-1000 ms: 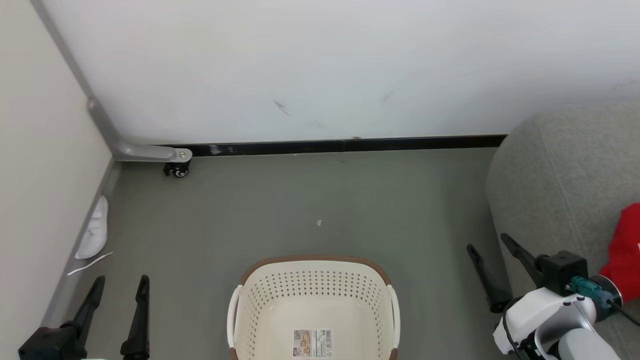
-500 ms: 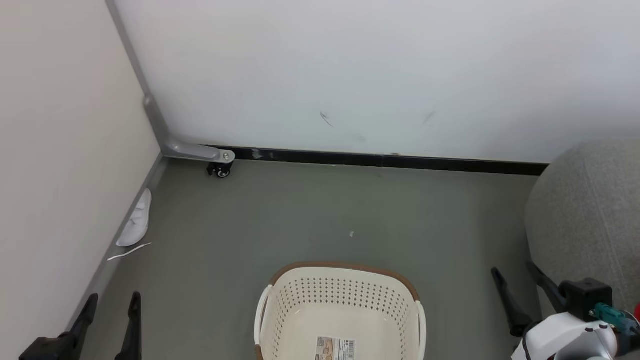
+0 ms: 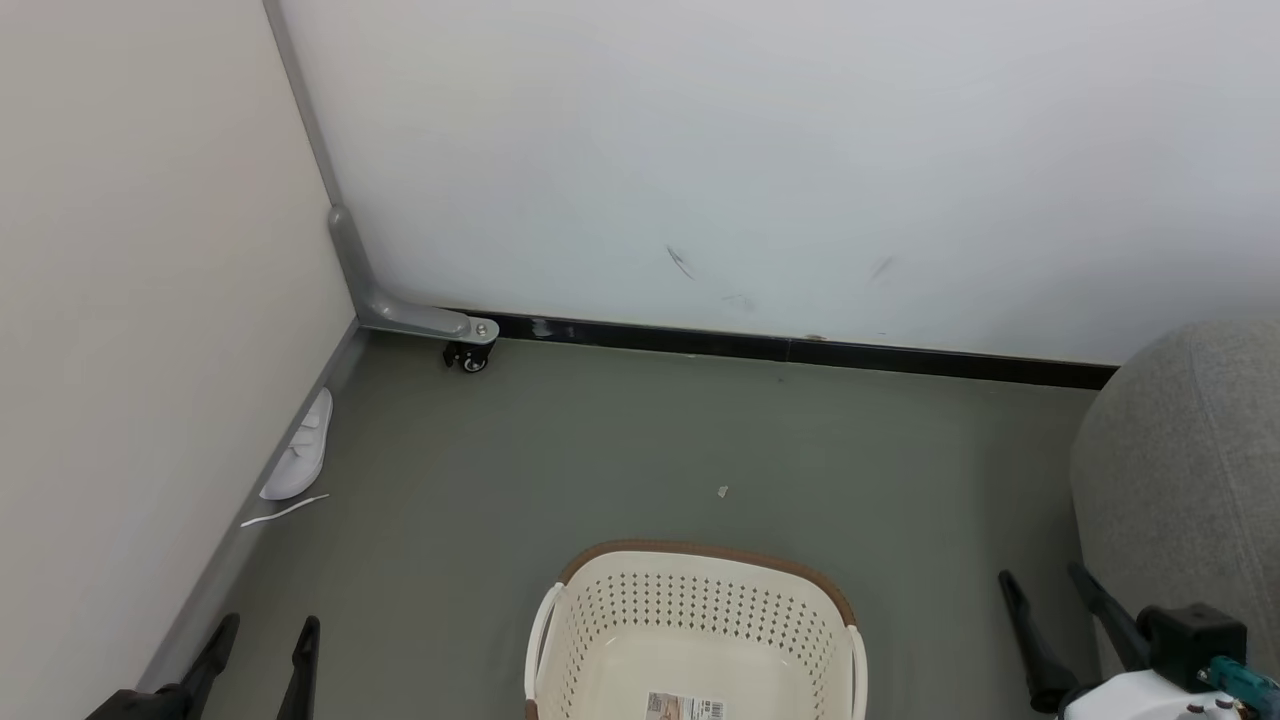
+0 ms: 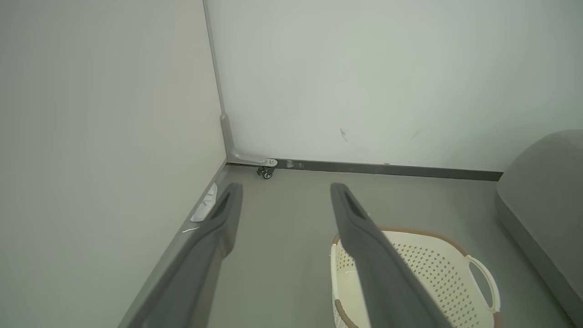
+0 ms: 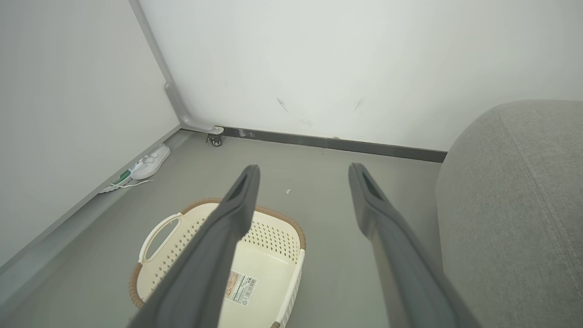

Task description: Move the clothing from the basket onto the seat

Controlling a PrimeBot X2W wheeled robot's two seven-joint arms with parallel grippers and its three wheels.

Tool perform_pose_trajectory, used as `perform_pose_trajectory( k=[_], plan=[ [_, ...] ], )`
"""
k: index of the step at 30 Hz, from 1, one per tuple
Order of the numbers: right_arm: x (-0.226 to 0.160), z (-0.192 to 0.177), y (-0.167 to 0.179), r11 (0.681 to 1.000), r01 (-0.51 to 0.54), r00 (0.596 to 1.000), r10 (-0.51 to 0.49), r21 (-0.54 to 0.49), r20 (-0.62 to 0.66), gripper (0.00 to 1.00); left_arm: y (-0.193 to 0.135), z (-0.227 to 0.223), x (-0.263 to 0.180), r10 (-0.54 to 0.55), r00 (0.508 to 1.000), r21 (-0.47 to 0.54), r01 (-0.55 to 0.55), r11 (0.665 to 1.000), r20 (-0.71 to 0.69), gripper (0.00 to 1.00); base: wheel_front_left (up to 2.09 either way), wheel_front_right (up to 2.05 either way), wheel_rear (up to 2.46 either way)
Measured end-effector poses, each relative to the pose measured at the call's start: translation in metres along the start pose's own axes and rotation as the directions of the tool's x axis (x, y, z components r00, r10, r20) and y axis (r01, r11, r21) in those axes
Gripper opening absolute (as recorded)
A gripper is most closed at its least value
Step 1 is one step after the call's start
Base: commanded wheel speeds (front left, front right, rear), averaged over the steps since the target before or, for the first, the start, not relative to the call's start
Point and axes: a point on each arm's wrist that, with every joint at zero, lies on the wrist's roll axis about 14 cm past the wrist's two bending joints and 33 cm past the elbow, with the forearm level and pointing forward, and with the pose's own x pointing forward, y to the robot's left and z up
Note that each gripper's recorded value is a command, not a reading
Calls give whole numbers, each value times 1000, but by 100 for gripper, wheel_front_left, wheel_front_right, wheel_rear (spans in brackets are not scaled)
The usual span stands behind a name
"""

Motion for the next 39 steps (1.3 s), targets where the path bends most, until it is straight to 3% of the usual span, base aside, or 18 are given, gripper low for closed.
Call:
perform_pose_trajectory(
  k=[18, 39],
  plan=[
    [-18, -3, -11, 998, 57, 998, -57, 15, 1, 100, -12, -10, 15, -68, 997, 7, 68, 998, -22, 100, 0, 0, 0],
    [-22, -5, -11, 998, 66, 998, -66, 16, -4, 100, -11, -12, 20, -69, 997, 19, 69, 997, -22, 100, 0, 0, 0]
  ],
)
